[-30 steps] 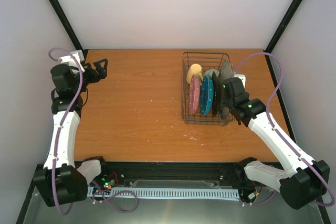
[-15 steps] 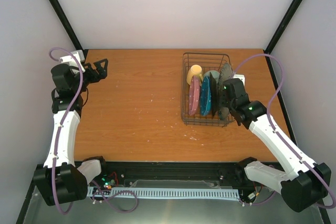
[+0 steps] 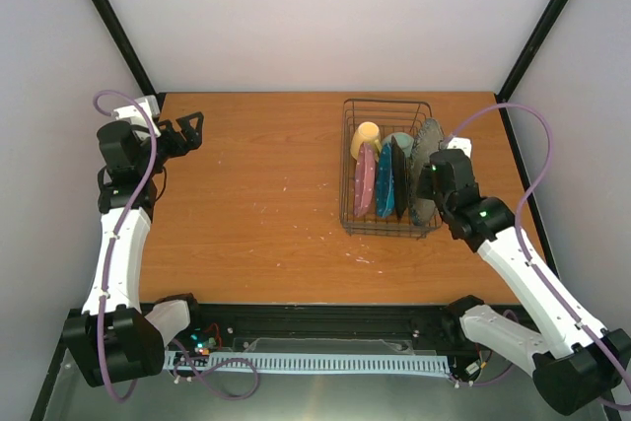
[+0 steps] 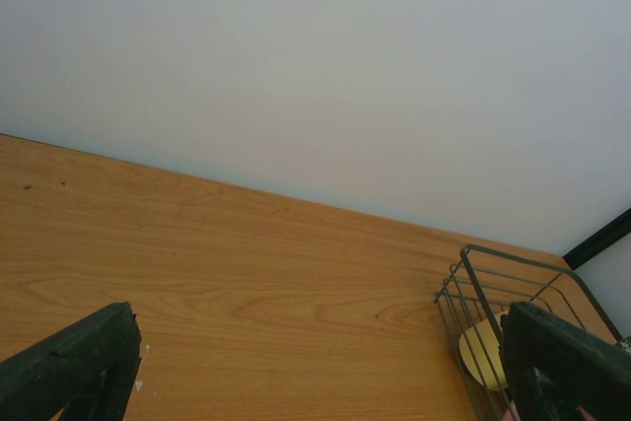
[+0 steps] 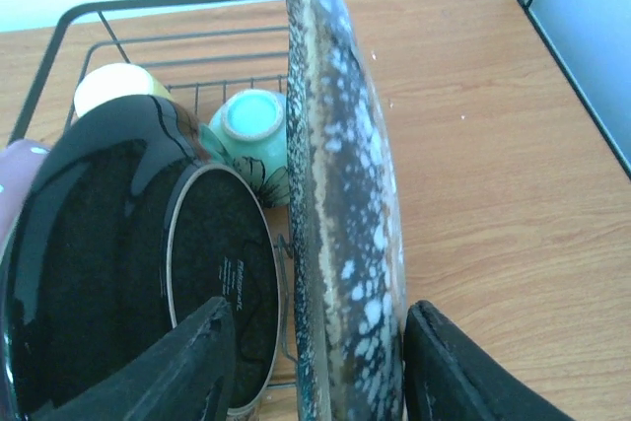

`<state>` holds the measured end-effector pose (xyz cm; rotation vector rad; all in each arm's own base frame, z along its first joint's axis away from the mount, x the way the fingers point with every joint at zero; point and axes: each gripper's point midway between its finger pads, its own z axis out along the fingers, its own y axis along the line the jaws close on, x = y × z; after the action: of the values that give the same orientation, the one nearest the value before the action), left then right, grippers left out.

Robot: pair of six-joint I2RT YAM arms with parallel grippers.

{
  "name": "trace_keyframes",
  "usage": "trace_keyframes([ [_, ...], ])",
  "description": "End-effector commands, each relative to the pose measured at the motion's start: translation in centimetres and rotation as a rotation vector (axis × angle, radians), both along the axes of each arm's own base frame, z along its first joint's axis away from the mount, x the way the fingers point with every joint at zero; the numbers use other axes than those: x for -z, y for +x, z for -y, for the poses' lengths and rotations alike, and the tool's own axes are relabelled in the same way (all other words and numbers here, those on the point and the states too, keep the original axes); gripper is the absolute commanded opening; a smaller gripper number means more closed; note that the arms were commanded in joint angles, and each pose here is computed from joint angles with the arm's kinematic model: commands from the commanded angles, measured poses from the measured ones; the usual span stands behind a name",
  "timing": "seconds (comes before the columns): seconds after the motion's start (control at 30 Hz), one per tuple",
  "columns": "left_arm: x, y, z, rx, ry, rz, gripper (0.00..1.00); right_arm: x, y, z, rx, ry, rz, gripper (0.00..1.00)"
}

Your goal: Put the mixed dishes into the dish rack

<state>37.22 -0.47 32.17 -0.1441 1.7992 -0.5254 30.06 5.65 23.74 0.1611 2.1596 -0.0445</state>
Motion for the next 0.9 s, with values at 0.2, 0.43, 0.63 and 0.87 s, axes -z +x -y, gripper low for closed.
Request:
trace_keyframes([
  [0.2,-0.3,0.0,0.1,0.007,0.018,0.032,1.0,-1.7,0.8,-1.8,-0.063,0.067,0.04,0.33],
  [0.43,-0.1,0.0,0.1,0.007,0.014,0.03,1.0,-0.5,1.5,-3.6,-0.126,0.09,-0.028,0.33],
  [0.63,0.1,-0.1,0.2,0.012,0.01,0.03,1.0,2.4,1.6,-3.3,-0.098,0.039,-0.142,0.35],
  [0.87,0.1,-0.1,0.1,0.006,0.015,0.028,1.0,0.1,0.7,-2.0,-0.064,0.05,-0.055,0.6],
])
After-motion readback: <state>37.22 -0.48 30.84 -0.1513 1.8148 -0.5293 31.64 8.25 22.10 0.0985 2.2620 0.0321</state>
